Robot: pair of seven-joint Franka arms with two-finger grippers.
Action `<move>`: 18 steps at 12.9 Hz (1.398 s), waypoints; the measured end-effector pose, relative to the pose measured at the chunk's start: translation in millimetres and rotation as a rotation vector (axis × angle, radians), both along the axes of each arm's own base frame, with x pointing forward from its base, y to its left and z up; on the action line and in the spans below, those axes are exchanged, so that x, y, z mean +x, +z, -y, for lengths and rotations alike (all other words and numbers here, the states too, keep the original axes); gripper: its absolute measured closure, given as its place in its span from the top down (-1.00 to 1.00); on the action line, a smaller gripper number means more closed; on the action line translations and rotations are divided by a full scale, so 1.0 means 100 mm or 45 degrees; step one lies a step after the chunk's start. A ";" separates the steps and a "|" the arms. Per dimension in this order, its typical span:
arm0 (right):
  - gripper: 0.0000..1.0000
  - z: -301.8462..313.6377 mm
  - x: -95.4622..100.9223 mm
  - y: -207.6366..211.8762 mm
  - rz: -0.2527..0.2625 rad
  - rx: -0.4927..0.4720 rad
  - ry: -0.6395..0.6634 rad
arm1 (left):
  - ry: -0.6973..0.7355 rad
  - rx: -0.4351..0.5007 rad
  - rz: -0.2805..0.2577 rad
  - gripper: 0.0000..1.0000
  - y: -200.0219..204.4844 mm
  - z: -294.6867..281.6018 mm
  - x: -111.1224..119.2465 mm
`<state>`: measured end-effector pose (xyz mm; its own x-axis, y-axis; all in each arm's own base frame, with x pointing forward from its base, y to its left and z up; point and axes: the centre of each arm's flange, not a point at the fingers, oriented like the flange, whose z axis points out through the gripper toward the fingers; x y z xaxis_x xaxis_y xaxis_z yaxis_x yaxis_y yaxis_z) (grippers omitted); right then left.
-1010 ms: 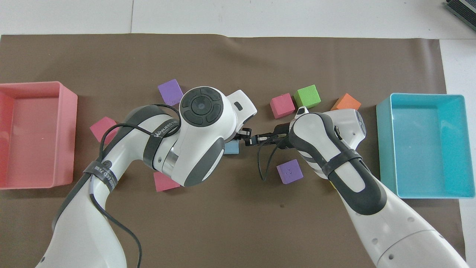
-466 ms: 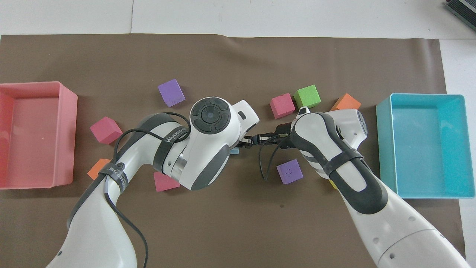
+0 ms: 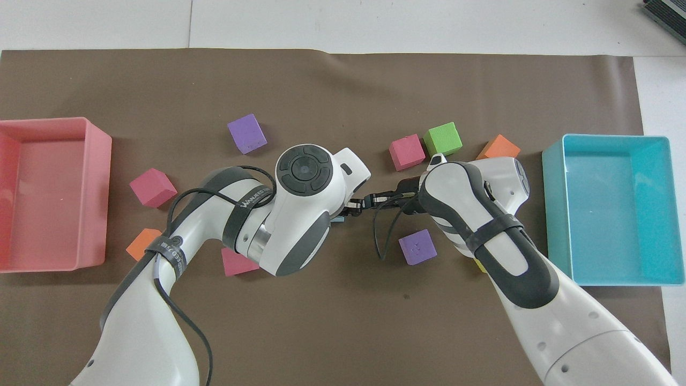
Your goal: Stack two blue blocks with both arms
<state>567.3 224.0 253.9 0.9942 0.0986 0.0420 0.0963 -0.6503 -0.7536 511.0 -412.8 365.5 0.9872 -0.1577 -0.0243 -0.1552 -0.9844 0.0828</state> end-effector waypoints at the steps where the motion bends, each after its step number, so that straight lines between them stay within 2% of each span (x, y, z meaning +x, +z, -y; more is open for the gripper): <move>1: -0.98 0.00 0.00 0.00 0.000 0.000 0.000 | 0.001 0.002 -0.003 0.16 -0.01 0.02 -0.02; 18: -0.98 0.00 0.00 0.00 0.000 0.000 0.000 | 0.009 0.009 0.014 0.16 -0.02 0.00 0.00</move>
